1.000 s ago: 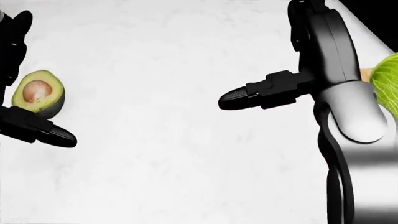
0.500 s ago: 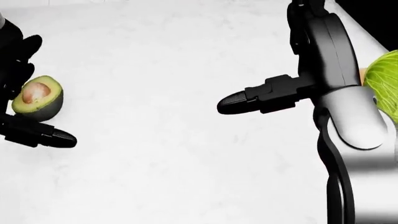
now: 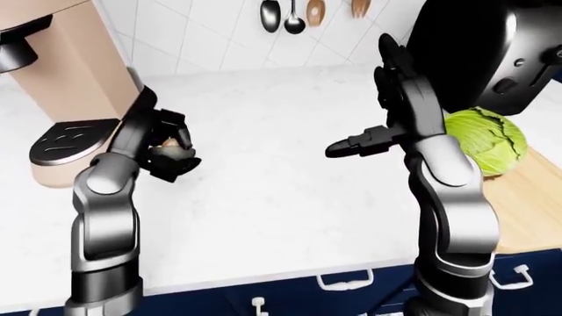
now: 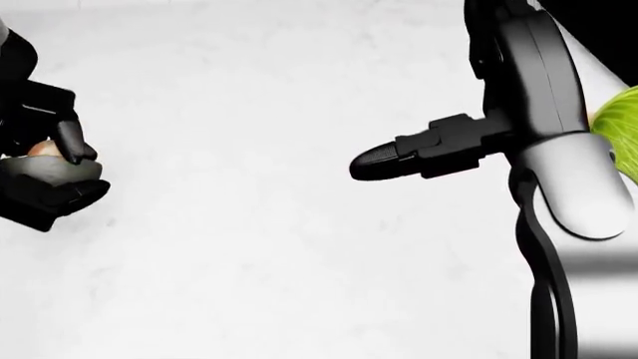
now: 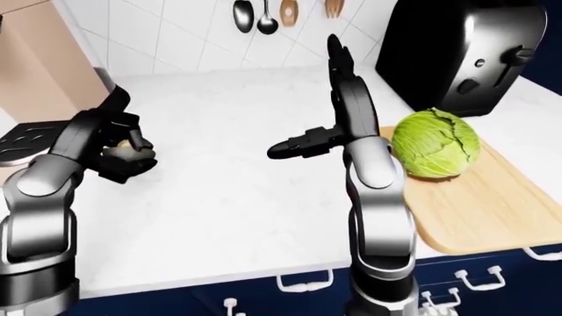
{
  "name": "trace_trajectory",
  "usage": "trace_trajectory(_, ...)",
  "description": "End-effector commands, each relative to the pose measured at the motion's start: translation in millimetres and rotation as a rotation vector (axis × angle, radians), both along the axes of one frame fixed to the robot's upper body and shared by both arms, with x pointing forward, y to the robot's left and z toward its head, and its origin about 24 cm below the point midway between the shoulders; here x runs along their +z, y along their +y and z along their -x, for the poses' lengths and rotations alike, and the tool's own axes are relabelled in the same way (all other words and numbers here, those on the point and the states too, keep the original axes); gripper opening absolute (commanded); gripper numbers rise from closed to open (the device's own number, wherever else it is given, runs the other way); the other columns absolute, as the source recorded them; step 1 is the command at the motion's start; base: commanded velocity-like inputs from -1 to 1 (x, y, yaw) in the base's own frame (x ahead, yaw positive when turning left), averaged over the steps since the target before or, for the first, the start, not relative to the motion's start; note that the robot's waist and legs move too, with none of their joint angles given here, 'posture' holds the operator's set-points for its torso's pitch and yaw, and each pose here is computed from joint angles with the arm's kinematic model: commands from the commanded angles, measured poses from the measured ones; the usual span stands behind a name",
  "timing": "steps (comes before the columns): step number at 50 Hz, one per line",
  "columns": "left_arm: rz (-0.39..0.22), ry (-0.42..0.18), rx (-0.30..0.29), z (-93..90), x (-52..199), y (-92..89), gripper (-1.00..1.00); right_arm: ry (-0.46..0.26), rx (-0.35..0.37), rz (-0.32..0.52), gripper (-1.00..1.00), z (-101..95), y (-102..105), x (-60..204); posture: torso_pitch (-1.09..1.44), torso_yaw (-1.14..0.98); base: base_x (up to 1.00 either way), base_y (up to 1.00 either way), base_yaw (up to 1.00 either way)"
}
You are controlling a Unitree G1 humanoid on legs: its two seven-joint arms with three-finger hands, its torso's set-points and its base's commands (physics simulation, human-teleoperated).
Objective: Place the lettuce and the avocado on separate cutting boards.
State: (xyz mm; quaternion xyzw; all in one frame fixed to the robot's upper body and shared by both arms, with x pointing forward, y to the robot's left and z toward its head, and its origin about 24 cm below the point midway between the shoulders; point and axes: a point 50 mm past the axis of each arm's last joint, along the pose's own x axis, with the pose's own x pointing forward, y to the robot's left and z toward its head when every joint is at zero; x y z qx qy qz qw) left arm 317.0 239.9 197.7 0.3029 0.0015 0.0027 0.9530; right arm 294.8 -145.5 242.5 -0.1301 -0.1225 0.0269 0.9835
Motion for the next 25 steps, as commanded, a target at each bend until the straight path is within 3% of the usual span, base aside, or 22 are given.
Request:
trace_trajectory(1,-0.011,-0.048,-0.018,4.4,19.0,-2.7,-1.0,-0.084,-0.001,0.002,1.0,5.2,0.5,15.2,0.0,0.0,0.0,0.0,0.0)
trace_trajectory(5,-0.01,-0.12,-0.031,13.2,41.8,-8.0,-1.0,-0.086,-0.04,-0.022,1.0,4.2,-4.2,16.4,0.0,0.0,0.0,0.0,0.0)
trace_trajectory(7,0.034,-0.185,-0.055,20.3,57.0,-14.1,-1.0,-0.093,-0.039,-0.001,1.0,4.9,-4.2,18.2,0.0,0.0,0.0,0.0,0.0)
trace_trajectory(9,0.061,-0.235,-0.072,28.6,72.1,-18.3,-1.0,-0.135,-0.055,-0.051,1.0,5.4,-7.4,25.8,0.0,0.0,0.0,0.0,0.0)
trace_trajectory(10,0.071,-0.26,-0.082,33.1,79.1,-20.6,-1.0,-0.151,-0.068,0.005,1.0,6.2,-7.4,27.7,0.0,0.0,0.0,0.0,0.0)
trace_trajectory(11,0.099,-0.28,-0.096,38.0,86.3,-24.0,-1.0,-0.17,-0.076,-0.049,1.0,5.4,-10.3,32.0,0.0,0.0,0.0,0.0,0.0)
trace_trajectory(12,0.11,-0.315,-0.103,42.7,94.9,-26.3,-1.0,-0.219,-0.081,-0.036,1.0,7.9,-10.7,38.8,0.0,0.0,0.0,0.0,0.0)
trace_trajectory(15,0.142,-0.374,-0.129,55.4,112.9,-31.7,-1.0,-0.23,-0.07,-0.045,1.0,8.8,-10.1,45.4,0.0,0.0,0.0,0.0,0.0)
trace_trajectory(17,0.156,-0.4,-0.134,62.0,121.1,-34.2,-1.0,-0.206,-0.067,-0.031,1.0,9.1,-9.3,41.7,0.0,0.0,0.0,0.0,0.0)
trace_trajectory(25,0.212,-0.421,-0.145,83.8,126.5,-37.5,-1.0,-0.241,-0.029,-0.037,1.0,16.9,-3.4,54.1,0.0,0.0,0.0,0.0,0.0)
